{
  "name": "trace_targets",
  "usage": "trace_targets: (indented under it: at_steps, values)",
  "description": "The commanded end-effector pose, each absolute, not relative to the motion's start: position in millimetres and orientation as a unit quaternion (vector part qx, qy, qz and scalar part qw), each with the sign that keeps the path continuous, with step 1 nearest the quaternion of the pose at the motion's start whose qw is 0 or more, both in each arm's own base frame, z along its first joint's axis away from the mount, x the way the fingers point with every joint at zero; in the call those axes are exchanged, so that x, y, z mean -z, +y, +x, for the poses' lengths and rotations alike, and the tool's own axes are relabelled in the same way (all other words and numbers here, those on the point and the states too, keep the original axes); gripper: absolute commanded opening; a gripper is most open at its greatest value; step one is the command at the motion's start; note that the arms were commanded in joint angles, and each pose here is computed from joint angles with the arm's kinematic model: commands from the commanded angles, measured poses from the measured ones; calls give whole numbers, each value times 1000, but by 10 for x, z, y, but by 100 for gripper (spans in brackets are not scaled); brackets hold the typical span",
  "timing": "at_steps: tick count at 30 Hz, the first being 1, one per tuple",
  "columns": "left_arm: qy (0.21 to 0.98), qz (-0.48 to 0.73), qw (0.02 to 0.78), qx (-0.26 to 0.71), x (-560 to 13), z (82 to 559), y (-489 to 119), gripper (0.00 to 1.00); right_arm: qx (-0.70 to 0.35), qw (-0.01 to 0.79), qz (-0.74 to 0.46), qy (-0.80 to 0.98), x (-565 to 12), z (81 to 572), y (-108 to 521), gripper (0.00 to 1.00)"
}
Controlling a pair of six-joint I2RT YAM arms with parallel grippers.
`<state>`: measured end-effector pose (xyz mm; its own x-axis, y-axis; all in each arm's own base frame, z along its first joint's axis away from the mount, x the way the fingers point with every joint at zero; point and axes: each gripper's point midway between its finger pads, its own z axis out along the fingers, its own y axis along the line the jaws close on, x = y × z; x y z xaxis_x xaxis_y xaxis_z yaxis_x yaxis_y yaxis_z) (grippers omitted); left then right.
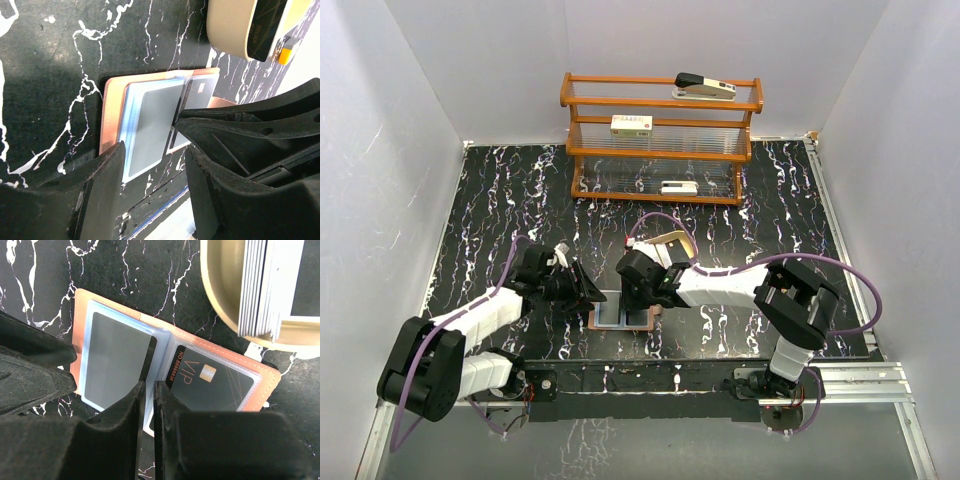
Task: Put the credit cards into the card holder
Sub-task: Turn over the card slot in the card holder.
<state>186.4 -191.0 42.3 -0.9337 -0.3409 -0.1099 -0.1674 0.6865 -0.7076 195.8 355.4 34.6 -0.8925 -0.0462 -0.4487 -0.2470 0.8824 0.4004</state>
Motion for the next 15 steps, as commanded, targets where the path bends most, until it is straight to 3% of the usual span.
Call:
trace_targets:
  at_steps: [1, 15]
  values:
    - [899, -130, 117, 402, -511, 1868, -1984, 49, -219, 233, -83, 944, -333, 2019, 3567, 10]
    - [898, -131, 115, 404, -490, 1865, -1988, 49, -191, 218, -90, 953, -124, 1975, 3470, 9]
